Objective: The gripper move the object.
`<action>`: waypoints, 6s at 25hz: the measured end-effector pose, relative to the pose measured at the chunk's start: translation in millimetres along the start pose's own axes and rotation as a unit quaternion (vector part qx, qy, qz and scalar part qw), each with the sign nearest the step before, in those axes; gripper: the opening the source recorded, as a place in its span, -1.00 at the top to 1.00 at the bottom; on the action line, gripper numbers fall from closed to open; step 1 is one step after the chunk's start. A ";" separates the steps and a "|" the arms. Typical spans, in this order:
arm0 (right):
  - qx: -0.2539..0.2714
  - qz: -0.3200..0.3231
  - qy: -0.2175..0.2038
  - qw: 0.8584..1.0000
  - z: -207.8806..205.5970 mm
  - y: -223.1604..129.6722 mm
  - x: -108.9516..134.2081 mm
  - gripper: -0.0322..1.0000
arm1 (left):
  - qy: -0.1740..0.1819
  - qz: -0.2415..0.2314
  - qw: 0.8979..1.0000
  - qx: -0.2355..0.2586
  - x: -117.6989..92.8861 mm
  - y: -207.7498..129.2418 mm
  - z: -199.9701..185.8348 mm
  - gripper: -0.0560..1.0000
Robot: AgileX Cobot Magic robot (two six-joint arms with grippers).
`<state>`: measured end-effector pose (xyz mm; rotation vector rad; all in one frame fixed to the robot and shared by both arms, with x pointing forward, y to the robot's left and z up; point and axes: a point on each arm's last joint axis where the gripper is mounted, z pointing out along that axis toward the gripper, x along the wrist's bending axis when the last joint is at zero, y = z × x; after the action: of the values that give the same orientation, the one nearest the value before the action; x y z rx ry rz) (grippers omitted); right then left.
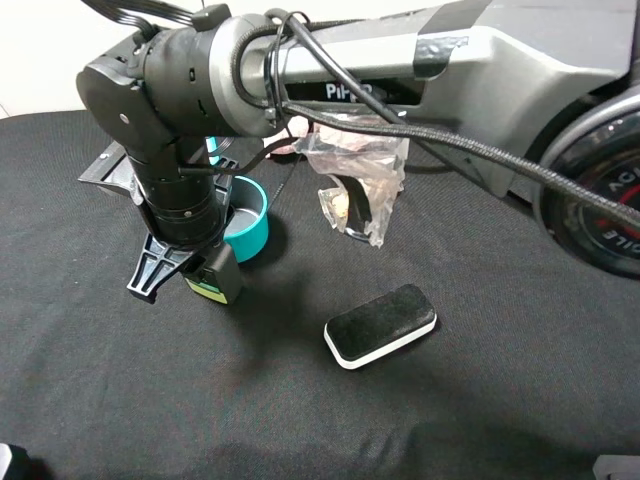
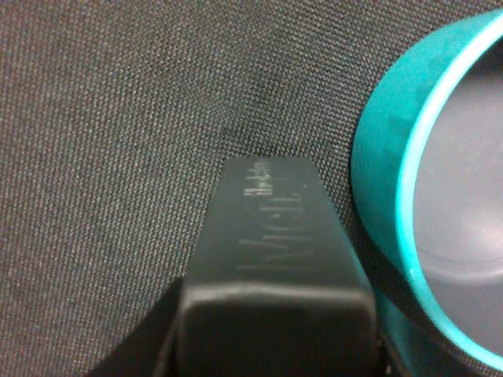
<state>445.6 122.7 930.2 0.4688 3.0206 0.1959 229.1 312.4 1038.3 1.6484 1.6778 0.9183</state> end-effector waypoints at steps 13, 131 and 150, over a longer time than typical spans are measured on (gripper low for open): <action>-0.008 -0.002 0.000 1.000 -0.8 1.6 -0.1 0.21 | 0.000 0.000 1.000 0.000 0.0 0.0 0.0 -0.55; -0.120 0.532 -0.234 0.805 -242.5 -413.0 -42.7 -0.41 | 0.000 0.000 1.000 0.000 0.0 0.0 0.0 -0.55; -0.269 0.473 -0.293 0.786 -192.3 -437.5 44.6 -0.41 | 0.000 0.000 1.000 0.000 0.0 0.0 0.0 -0.55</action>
<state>254.9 -299.0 1057.4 1.5550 1.7612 0.7574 229.1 312.4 1038.3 1.6484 1.6778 0.9183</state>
